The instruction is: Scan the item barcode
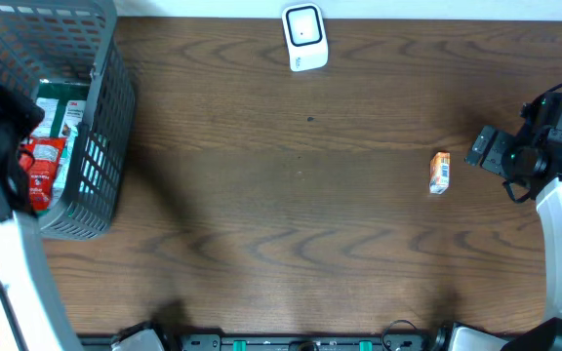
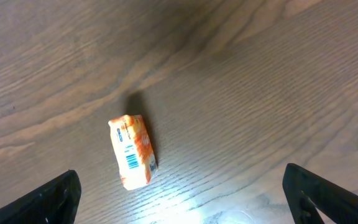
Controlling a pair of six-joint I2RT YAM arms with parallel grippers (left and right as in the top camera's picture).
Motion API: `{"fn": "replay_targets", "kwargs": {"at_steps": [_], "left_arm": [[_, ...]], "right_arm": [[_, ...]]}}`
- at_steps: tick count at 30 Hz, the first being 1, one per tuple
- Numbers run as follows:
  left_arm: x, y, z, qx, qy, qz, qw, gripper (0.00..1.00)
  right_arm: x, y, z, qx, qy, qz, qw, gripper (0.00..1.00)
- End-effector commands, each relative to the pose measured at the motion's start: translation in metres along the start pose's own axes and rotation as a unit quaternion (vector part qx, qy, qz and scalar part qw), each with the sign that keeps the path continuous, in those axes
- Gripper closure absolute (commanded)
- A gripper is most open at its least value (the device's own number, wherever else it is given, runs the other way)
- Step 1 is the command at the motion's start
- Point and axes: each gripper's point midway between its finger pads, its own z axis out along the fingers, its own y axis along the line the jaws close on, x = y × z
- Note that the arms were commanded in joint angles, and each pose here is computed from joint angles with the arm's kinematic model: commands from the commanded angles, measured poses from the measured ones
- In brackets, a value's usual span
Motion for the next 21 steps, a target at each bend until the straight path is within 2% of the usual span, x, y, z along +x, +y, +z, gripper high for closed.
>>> {"fn": "replay_targets", "kwargs": {"at_steps": [1,3,8,12,19,21], "left_arm": [[0.005,-0.045,-0.05,0.096,-0.003,0.006,0.995,0.93],[0.024,-0.062,-0.065,0.124,0.026,0.009,0.992,0.93],[0.12,-0.112,-0.078,0.187,0.174,0.077,0.964,0.93],[0.199,-0.147,-0.073,0.207,0.27,0.128,0.931,0.93],[0.33,-0.206,-0.062,0.221,0.374,0.219,0.874,0.93],[0.38,-0.228,-0.059,0.239,0.393,0.252,0.852,0.93]], "right_arm": [[-0.004,-0.001,-0.002,0.0,-0.005,0.009,1.0,0.01],[-0.004,-0.001,-0.002,0.0,-0.005,0.009,1.0,0.01],[-0.004,-0.001,-0.002,0.0,-0.005,0.009,1.0,0.01],[-0.004,-0.001,-0.002,0.0,-0.005,0.009,1.0,0.01],[-0.004,-0.001,-0.002,0.0,-0.005,0.009,1.0,0.01],[-0.004,-0.001,-0.002,0.0,-0.005,0.009,1.0,0.01]]}}
